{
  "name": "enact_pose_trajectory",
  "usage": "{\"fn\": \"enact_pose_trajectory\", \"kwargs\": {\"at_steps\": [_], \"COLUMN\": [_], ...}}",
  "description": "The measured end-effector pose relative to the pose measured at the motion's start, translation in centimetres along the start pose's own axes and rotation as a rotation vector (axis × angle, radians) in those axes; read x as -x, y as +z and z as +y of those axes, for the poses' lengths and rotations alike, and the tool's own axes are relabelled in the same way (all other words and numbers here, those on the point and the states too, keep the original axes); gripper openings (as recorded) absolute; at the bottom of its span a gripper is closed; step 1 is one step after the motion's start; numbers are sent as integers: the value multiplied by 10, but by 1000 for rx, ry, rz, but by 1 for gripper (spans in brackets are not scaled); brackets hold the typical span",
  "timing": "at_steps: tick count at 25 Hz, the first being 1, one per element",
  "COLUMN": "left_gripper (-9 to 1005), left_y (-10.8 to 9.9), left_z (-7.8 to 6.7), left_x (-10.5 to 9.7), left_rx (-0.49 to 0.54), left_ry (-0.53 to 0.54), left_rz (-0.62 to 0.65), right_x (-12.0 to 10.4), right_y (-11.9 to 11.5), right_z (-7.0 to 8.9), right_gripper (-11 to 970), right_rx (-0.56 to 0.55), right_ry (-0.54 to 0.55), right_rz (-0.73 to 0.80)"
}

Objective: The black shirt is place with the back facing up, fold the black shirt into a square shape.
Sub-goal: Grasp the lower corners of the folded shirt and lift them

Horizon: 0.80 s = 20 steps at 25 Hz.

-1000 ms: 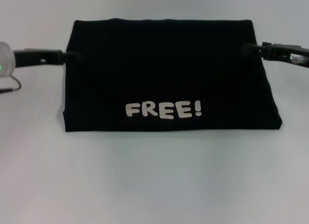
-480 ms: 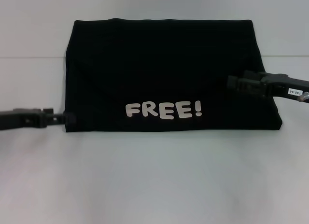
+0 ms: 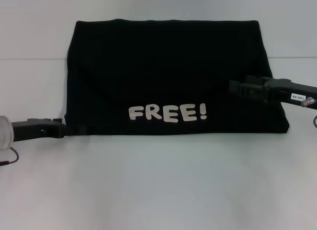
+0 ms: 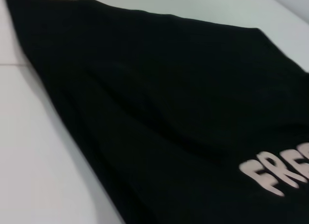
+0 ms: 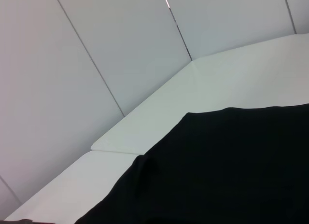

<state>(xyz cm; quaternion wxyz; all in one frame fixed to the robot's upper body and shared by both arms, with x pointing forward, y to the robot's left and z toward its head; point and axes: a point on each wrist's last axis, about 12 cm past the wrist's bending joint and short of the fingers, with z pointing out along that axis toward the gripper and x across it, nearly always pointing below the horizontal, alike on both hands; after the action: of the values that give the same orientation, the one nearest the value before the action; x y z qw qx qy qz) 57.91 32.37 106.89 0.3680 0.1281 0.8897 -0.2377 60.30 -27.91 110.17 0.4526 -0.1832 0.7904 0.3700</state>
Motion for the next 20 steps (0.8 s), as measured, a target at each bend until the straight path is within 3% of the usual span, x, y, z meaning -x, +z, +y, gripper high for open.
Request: {"fn": "enact_pose_trajectory", "kwargs": {"at_steps": [10,20], "left_gripper": [948,891], "left_y": [15,10], "left_z": [-2,-5], "left_x": [4,8], "left_rx": [14,-40], "left_ry": [-9,4], "left_rz": [10,29], "right_x": [-2,-2], "right_y": [2,-1], "right_z": [1,-1], "right_gripper": [837,837], "right_rx": [3,-5], "right_ry": [11,11], "right_rz": [1,-2]}}
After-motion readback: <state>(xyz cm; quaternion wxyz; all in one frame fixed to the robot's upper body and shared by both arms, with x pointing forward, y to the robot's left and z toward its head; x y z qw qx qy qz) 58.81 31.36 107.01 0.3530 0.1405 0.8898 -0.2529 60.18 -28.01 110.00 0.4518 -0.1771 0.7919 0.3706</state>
